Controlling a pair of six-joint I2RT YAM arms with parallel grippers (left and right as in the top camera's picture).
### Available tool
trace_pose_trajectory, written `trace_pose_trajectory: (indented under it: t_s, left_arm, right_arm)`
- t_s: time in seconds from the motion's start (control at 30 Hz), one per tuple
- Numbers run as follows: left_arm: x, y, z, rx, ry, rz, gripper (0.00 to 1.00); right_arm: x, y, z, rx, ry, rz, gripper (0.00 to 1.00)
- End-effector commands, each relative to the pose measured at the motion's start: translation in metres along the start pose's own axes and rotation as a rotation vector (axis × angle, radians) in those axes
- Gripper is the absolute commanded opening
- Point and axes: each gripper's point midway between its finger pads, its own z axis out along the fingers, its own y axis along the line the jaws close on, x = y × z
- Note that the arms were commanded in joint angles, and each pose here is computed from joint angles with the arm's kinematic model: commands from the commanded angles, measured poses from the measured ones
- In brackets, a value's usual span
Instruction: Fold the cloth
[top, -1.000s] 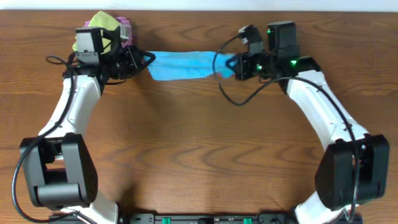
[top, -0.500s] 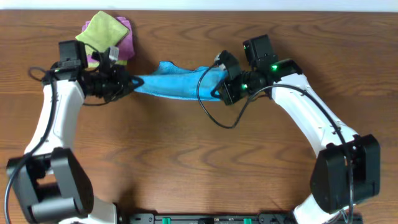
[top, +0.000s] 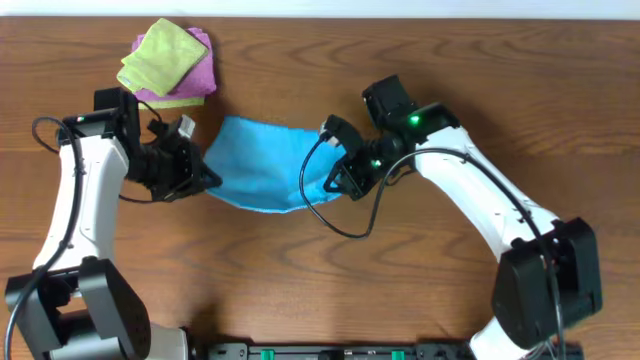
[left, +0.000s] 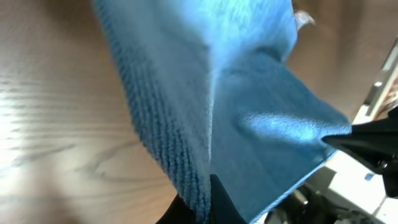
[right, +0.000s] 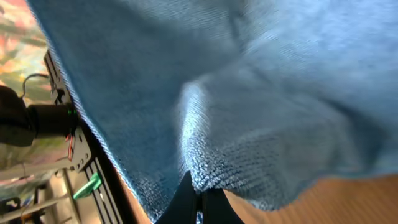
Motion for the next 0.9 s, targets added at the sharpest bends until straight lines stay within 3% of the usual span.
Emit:
trace_pose_trajectory:
  t_s: [0.0, 0.2, 0.5, 0.87]
  left_arm:
    - [0.004, 0.009, -0.008, -0.044, -0.003, 0.076, 0.06]
    - [0.031, 0.028, 0.014, -0.037, 0.088, 0.026, 0.06]
    - [0.083, 0.060, 0.060, -0.017, 0.209, -0.063, 0.06]
    - [0.093, 0.061, 0.067, 0.003, 0.228, -0.074, 0.06]
  right_arm:
    - [0.024, -0.001, 0.013, -0.037, 0.052, 0.022, 0.02]
    - [0.066, -0.007, 0.032, -0.066, 0.131, 0.099, 0.02]
    - [0.088, -0.019, 0.039, -0.015, 0.182, 0.145, 0.02]
    - [0.115, -0.037, 0.036, 0.038, 0.223, 0.293, 0.02]
